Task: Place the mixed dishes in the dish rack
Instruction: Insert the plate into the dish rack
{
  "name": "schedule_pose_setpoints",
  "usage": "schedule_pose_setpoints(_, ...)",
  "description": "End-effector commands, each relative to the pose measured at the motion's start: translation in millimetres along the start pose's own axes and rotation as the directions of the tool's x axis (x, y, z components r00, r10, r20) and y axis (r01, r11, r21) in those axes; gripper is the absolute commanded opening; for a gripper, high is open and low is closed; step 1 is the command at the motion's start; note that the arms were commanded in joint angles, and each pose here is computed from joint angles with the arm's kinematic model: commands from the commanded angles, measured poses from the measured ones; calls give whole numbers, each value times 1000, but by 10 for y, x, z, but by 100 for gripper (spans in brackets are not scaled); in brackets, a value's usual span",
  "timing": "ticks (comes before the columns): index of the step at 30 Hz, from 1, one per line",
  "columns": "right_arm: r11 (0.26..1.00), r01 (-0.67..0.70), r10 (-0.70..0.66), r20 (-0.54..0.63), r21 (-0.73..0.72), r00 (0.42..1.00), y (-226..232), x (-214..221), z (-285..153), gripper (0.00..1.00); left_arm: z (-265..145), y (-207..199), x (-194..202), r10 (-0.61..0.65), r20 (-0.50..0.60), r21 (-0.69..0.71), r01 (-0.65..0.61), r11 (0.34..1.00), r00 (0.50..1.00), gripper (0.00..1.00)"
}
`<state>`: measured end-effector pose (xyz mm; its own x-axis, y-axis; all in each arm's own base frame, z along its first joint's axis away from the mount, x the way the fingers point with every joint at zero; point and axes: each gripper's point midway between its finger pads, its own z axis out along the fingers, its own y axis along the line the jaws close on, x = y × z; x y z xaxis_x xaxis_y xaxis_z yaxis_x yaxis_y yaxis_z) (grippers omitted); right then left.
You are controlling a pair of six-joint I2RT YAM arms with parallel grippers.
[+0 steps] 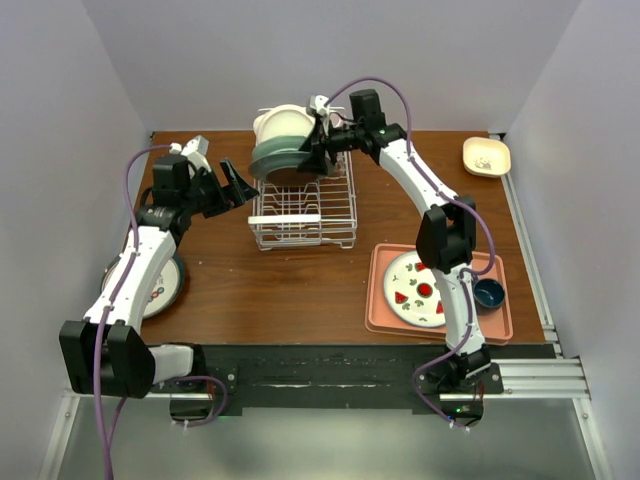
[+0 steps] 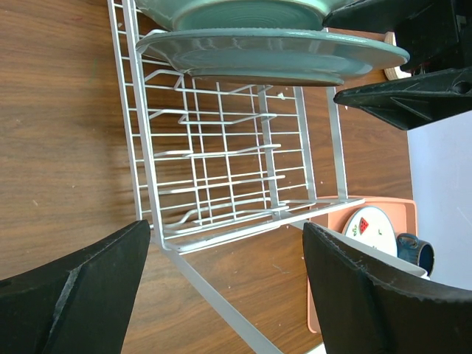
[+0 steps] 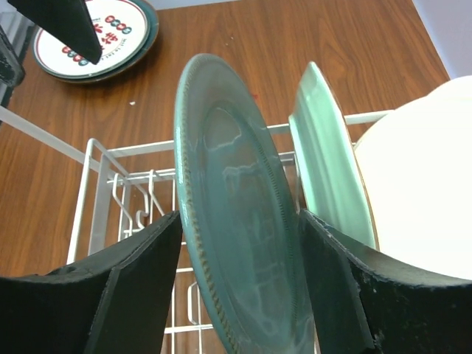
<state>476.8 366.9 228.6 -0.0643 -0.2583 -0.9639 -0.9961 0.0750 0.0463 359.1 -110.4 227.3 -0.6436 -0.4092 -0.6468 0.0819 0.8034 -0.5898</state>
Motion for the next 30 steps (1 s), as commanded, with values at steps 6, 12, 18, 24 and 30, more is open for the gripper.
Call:
schedule_pose_setpoints(6, 988, 114, -117, 22, 105, 993, 111, -572, -295, 93, -28, -97, -135, 40, 36, 15, -41, 999, 999, 89)
schedule_pose_setpoints(12, 973, 132, -141, 36, 187, 989, 118, -729, -433, 99, -47, -99, -228, 53, 62, -4, -53, 999, 997, 91)
schedule_pose_setpoints(18, 973, 128, -140, 55, 191, 989, 240, -846, -517, 99, -84, -92, -288, 70, 77, -27, -68, 997, 995, 92)
schedule_pose_setpoints(24, 948, 121, -163, 120, 293, 979, 315, -1140, -709, 99, -182, 177, -446, 83, 128, -209, -55, 976, 988, 97)
schedule_pose_setpoints(30, 809, -191, 46, 265, 556, 963, 46, -1458, -1110, 99, -621, 860, -590, 36, 261, -567, 123, 814, 965, 100)
